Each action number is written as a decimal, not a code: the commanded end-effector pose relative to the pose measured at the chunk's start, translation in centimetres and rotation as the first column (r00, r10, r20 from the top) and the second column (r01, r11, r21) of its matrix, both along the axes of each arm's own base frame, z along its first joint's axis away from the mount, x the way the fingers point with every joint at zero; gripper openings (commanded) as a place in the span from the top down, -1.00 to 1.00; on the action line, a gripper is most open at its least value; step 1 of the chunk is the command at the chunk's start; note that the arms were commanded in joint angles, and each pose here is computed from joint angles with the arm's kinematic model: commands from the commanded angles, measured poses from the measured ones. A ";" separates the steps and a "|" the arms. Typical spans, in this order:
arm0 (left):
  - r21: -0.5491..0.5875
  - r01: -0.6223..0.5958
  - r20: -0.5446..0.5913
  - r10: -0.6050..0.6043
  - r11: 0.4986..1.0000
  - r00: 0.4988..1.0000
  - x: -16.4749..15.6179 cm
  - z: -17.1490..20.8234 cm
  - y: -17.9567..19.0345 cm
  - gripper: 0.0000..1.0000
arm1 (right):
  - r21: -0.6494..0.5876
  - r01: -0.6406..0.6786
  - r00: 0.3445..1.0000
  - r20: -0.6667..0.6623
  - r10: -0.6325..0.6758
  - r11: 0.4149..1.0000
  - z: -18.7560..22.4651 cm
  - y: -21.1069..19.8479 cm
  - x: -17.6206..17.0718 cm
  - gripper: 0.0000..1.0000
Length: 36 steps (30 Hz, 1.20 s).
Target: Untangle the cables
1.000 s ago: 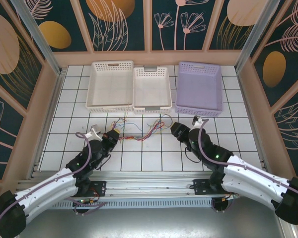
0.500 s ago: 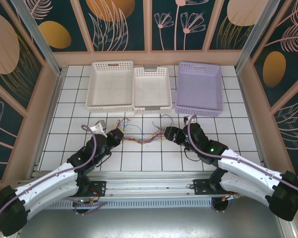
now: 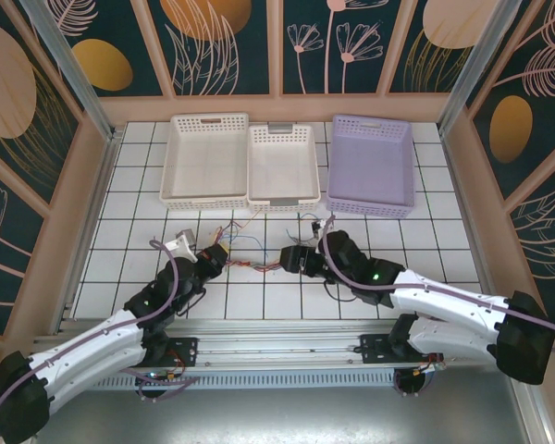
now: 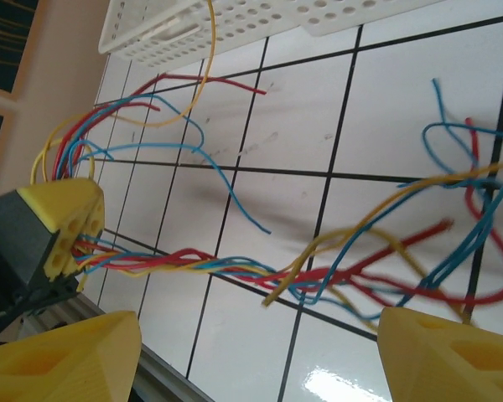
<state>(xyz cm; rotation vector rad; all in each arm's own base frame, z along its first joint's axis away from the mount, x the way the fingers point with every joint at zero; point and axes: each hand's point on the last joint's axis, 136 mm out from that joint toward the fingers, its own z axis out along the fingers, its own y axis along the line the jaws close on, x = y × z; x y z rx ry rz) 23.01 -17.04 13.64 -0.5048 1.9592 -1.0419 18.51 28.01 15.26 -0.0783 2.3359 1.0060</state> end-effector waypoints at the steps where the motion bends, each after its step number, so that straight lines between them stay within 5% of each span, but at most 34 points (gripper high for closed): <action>1: -0.082 -0.045 0.050 0.049 0.996 0.998 0.3 1.4 0.7 1.00 | -0.057 0.083 0.996 0.015 -0.083 0.995 -0.6 -1.2 0.4 -0.49; 24: -0.173 -0.056 0.047 0.065 0.983 0.997 0.3 1.6 0.7 1.00 | 0.145 0.114 0.993 -0.012 -0.114 0.983 -2.7 1.7 1.7 -0.48; 30: -0.209 -0.029 0.062 0.043 0.978 0.997 0.0 1.8 0.3 1.00 | 0.197 0.097 0.990 0.086 -0.116 0.976 -0.7 3.5 3.5 -0.46; 36: -0.237 -0.006 0.081 0.026 0.972 0.996 -0.3 2.1 0.1 1.00 | 0.223 0.090 0.984 0.131 -0.122 0.971 -0.3 4.7 5.0 -0.07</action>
